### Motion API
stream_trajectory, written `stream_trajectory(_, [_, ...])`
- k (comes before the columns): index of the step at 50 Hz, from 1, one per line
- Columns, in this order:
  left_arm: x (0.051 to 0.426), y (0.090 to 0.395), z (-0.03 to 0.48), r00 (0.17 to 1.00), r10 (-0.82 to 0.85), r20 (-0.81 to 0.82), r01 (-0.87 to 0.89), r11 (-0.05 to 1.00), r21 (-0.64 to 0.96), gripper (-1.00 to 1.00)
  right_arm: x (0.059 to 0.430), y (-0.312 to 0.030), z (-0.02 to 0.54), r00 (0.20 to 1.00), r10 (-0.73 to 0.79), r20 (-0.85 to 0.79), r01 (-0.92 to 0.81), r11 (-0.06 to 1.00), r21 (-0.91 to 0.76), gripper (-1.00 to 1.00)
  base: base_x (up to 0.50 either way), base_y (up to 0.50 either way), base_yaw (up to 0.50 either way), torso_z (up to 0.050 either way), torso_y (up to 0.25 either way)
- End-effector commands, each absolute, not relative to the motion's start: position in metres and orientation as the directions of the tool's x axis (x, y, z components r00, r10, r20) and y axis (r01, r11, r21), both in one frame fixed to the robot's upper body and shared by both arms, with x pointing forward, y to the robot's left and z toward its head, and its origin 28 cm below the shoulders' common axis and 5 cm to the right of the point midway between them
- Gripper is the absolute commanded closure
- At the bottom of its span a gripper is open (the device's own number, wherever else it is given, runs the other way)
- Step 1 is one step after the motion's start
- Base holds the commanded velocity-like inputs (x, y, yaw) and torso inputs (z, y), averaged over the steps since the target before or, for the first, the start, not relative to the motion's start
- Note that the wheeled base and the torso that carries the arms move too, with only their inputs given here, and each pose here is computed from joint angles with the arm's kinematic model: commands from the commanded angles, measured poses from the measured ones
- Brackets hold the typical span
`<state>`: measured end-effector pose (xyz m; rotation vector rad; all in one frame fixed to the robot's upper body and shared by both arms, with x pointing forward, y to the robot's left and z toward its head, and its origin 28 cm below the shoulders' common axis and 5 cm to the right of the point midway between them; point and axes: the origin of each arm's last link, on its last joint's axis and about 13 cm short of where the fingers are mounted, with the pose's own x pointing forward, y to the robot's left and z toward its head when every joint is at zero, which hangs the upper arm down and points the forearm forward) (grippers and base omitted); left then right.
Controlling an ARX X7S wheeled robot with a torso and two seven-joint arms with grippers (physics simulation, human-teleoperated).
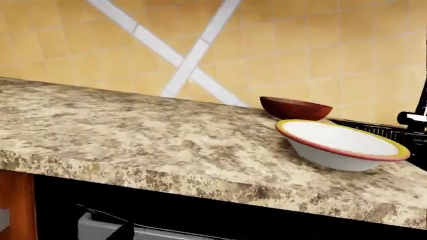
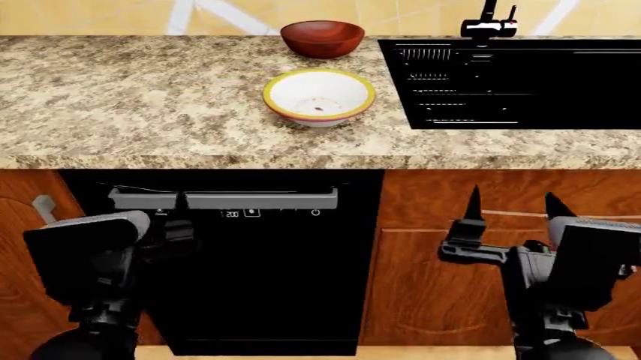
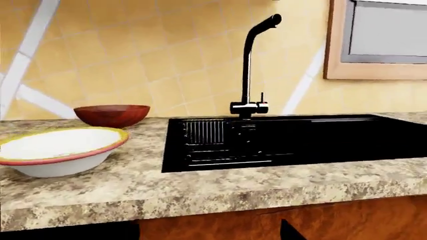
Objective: Stack the bowls in the sink.
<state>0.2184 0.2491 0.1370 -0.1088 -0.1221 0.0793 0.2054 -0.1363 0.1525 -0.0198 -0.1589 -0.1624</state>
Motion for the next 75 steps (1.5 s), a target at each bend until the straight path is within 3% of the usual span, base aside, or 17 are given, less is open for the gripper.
stream_trajectory(1, [0.191,0.268,0.265,0.975,0.032,0.22,-0.033,0.999,0.001,-1.0,0.171,-0.159,0.26,0.901,-0.288,0.326,0.331,0.94,-0.085,-1.0,0.0,0.0,0.0,0.0,0.0])
stream_trajectory(4, [0.201,0.273,0.292,0.982,0.049,0.181,-0.06,0.996,0.058,-1.0,0.163,-0.16,0.289,0.93,-0.216,0.296,0.258,0.96,-0.11,-1.0,0.0,0.0,0.0,0.0,0.0])
stream_trajectory(9, [0.216,0.277,0.316,0.988,0.111,0.107,-0.126,0.982,0.138,-1.0,0.168,-0.162,0.313,0.929,-0.246,0.276,0.3,0.939,-0.171,-1.0,0.0,0.0,0.0,0.0,0.0])
stream_trajectory(15, [0.224,0.283,0.323,0.982,0.183,0.035,-0.187,0.955,0.229,-1.0,0.178,-0.16,0.32,0.93,-0.255,0.265,0.309,0.932,-0.189,-1.0,0.0,0.0,0.0,0.0,0.0])
stream_trajectory(31, [0.216,0.288,0.336,0.978,0.207,0.005,-0.2,0.941,0.272,-1.0,0.188,-0.161,0.319,0.953,-0.217,0.211,0.252,0.956,-0.153,-1.0,0.02,0.0,0.0,0.0,0.0])
stream_trajectory(75, [0.2,0.28,0.356,0.991,0.134,0.007,-0.13,0.95,0.285,-1.0,0.2,-0.155,0.319,0.978,-0.123,0.166,0.144,0.982,-0.121,-1.0,0.5,-0.08,0.0,0.0,0.001])
